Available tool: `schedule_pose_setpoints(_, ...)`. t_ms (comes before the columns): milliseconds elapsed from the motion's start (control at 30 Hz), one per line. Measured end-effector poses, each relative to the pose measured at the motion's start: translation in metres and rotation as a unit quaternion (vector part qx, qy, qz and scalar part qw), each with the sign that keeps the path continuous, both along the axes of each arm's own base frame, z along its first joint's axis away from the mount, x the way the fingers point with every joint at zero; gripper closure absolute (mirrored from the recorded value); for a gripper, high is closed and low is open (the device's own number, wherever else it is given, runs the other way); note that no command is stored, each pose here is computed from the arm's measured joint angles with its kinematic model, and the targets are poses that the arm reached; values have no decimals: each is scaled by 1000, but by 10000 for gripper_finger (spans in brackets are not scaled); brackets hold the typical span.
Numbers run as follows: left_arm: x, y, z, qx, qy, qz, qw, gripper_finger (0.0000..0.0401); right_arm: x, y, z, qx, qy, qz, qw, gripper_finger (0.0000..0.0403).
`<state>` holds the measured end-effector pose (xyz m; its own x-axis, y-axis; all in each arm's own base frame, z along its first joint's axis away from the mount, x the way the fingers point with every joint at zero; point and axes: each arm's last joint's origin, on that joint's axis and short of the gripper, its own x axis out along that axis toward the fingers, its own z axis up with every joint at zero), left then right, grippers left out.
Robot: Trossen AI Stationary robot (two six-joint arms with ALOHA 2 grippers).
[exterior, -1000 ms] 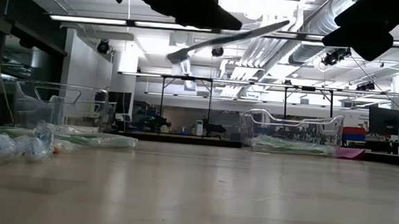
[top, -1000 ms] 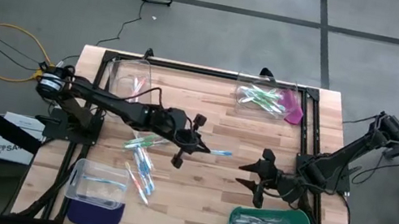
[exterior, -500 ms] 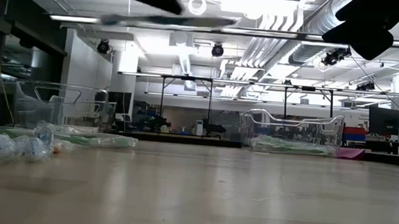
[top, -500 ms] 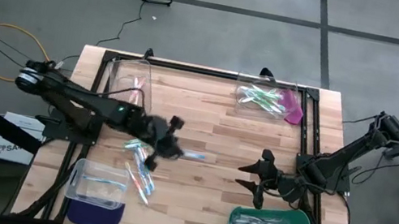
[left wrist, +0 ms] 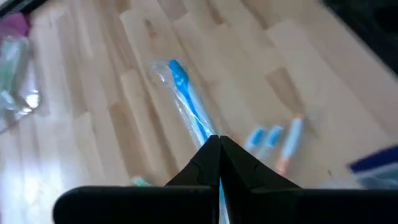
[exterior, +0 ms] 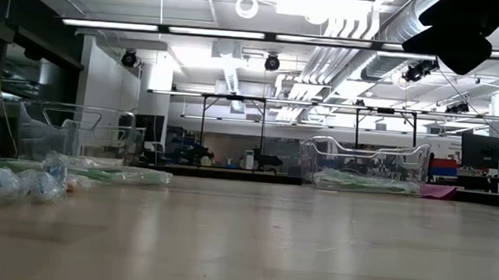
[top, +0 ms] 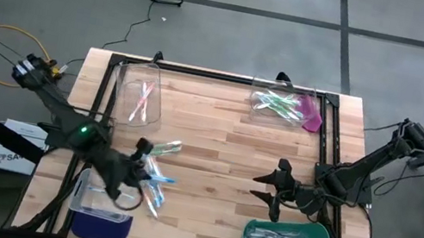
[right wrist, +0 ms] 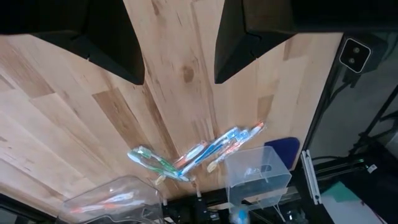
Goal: Pick & Place Toothbrushes
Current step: Put the blue toothbrush into the bottom transparent bin
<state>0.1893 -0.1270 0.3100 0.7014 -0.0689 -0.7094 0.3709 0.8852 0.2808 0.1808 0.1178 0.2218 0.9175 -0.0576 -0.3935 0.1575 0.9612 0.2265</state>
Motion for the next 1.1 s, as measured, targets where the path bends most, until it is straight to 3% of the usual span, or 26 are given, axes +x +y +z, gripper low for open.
schedule_pose_setpoints(233,-36,-20,-9,-30,75,26,996,401,0,0,0,0,0,-1,1000,215)
schedule_pose_setpoints(667,-91,-55,-43,-72,111,62,989,401,0,0,0,0,-1,-1,1000,215)
schedule_pose_setpoints(1100,-98,-71,-85,-80,114,83,987,401,0,0,0,0,-1,-1,1000,215)
